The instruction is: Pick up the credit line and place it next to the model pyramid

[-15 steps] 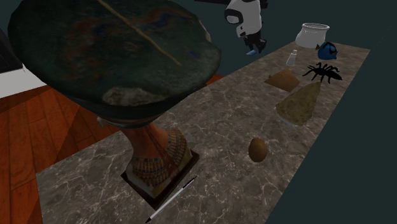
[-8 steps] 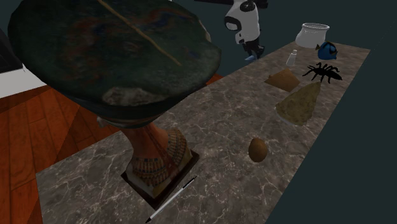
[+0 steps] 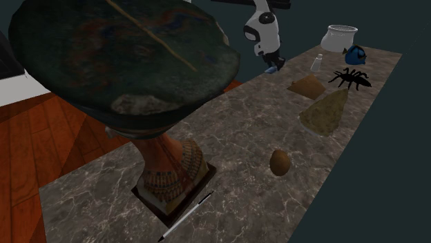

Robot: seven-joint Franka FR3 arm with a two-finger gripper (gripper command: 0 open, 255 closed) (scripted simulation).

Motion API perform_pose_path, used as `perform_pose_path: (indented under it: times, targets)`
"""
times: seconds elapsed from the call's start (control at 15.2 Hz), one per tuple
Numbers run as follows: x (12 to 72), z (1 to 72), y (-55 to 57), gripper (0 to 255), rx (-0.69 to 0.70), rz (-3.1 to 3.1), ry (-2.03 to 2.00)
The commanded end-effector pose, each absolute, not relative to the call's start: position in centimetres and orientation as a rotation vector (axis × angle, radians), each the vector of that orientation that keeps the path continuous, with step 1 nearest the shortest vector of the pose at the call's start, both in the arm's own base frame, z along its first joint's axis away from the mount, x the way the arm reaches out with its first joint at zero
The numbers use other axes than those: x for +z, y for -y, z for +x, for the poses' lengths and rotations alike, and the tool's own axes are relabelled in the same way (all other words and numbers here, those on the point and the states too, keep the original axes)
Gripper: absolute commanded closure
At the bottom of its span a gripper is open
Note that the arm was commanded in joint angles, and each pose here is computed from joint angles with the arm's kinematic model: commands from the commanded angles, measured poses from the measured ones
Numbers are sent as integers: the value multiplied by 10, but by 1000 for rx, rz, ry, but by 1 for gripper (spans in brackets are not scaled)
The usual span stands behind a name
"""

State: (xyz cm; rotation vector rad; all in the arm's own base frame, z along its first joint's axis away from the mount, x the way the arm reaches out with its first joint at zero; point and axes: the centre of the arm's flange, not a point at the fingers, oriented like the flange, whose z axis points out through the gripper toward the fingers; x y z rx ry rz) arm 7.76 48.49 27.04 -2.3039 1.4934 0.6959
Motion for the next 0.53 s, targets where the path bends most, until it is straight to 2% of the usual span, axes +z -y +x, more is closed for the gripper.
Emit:
perform_pose_path:
  times: [0.0,0.46]
  targets:
    - [259,78,-485,255,695,-2304,-1493]
    - [222,78,-485,255,695,-2304,-1493]
